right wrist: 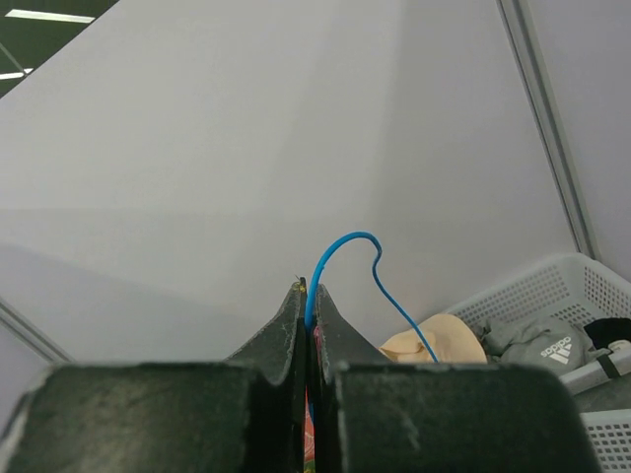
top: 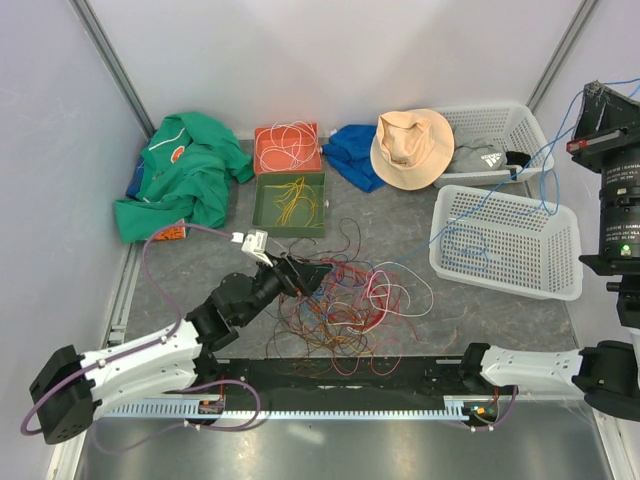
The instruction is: Untangle the cables
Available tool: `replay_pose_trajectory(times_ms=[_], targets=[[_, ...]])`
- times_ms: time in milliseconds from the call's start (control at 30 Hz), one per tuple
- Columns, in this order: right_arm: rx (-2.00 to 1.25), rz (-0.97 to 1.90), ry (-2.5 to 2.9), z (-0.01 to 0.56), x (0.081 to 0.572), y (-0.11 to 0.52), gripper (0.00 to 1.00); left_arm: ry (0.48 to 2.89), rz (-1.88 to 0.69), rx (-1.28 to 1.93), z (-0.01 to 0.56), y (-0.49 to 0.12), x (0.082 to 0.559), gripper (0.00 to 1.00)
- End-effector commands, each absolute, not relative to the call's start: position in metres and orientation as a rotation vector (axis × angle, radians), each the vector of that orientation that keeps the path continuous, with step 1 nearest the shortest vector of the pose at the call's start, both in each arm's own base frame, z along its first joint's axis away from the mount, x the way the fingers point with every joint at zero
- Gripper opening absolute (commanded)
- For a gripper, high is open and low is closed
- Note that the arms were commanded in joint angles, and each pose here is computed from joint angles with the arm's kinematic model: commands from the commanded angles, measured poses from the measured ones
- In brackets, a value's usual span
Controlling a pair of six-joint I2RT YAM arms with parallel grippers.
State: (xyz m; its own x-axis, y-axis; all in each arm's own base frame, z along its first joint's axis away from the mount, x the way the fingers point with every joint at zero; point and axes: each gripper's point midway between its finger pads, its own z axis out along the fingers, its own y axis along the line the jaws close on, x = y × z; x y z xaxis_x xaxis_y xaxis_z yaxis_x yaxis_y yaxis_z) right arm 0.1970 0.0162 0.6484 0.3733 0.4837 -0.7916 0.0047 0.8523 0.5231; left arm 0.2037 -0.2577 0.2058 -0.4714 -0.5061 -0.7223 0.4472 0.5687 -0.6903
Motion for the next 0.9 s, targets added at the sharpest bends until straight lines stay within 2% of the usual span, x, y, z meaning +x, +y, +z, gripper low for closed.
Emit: replay_pose_trajectory(times_ms=[0,133,300,367,500,767,867], targets=[[0.451,0.373,1.145,0.665,0.2,0.031,0.0,1.404,-1.313,0.041,0.277,-0.277,0.195,1.0],[0.416,0.416,1.154,0.672,0.205,0.049,0.0,1.252,-1.348,0.157,0.309,-0.3,0.187,1.0],[0.377,0.416,1.197,0.653,0.214,0.068,0.0,1.126,-1.35,0.405,0.34,-0.352,0.168,1.0],[0.363,0.419,1.207,0.646,0.215,0.073,0.0,1.064,-1.215,0.528,0.342,-0.365,0.169,1.0],[0.349,0.443,1.222,0.637,0.217,0.082,0.0,1.003,-1.008,0.661,0.333,-0.376,0.178,1.0],[0.313,0.502,1.228,0.636,0.217,0.095,0.0,1.04,-0.863,0.835,0.292,-0.418,0.201,0.99],[0.302,0.525,1.232,0.637,0.215,0.098,0.0,1.093,-0.83,0.847,0.272,-0.434,0.219,0.96]])
